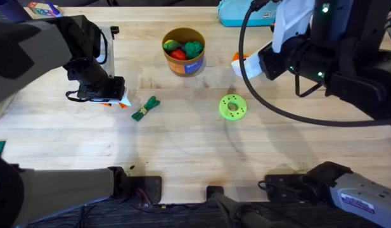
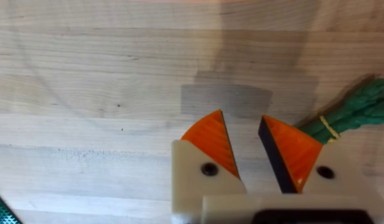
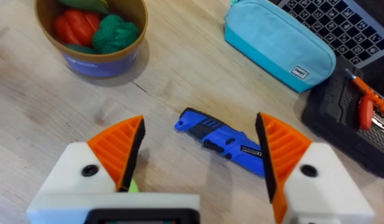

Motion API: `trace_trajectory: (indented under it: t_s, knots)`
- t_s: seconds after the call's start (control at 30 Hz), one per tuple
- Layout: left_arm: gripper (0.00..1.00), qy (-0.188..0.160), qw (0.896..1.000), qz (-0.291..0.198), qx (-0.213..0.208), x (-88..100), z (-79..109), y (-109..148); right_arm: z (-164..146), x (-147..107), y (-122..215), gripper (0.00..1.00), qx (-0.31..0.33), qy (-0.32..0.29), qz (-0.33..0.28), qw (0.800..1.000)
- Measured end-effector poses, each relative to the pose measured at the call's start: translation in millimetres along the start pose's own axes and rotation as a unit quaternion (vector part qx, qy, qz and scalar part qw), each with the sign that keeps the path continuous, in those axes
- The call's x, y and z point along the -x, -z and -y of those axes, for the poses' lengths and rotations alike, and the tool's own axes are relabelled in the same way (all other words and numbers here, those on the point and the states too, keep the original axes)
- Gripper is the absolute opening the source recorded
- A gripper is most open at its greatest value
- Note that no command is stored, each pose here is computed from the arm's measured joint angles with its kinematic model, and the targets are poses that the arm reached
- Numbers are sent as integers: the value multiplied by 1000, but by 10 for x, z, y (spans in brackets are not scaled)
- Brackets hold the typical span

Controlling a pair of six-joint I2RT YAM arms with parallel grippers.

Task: Pick up the gripper from the table and insert it into the empty holder that is missing its gripper. Then pick up a screw, insert it into the mounting hole, and use the screwdriver to tighten it. Finally, clean up the table by picking up the vegetable and placing it into the bucket.

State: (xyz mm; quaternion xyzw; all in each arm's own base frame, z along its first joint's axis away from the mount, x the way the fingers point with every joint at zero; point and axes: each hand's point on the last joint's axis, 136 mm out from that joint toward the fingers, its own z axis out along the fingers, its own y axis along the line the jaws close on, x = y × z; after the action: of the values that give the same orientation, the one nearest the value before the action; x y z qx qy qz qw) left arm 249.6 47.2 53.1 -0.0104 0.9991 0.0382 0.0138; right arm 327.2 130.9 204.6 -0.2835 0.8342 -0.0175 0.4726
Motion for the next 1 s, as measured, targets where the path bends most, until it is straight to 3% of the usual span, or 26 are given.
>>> trace_trajectory:
  t_s: [0.1, 0.23, 0.43, 0.53, 0.63, 0.8, 0.9, 1.0]
  knots:
    - [363, -2, 1000, -14, -8, -65, 29, -1, -11, -40, 0, 986, 2, 1, -8, 1000]
    - [363, -15, 998, -26, -62, -119, 207, 99, -12, -43, 0, 986, 2, 1, -9, 1000]
    - [363, -33, 988, 103, -107, 389, 319, 800, -16, -61, 0, 986, 3, 2, -13, 1000]
    - [363, -33, 983, 135, -121, 425, 361, 1013, -29, -109, 1, 986, 6, 3, -22, 1000]
    - [363, -24, 984, 116, -135, 332, 408, 1005, -40, -147, -5, 986, 8, 4, -30, 1000]
    - [363, -22, 984, 117, -130, 391, 391, 950, -47, -167, -13, 986, 9, 5, -34, 999]
    - [363, -49, 984, 112, -127, 374, 438, 902, -47, -167, -13, 986, 9, 5, -34, 999]
    - [342, -102, 982, 103, -123, 319, 596, 849, -47, -167, -13, 986, 9, 5, -34, 999]
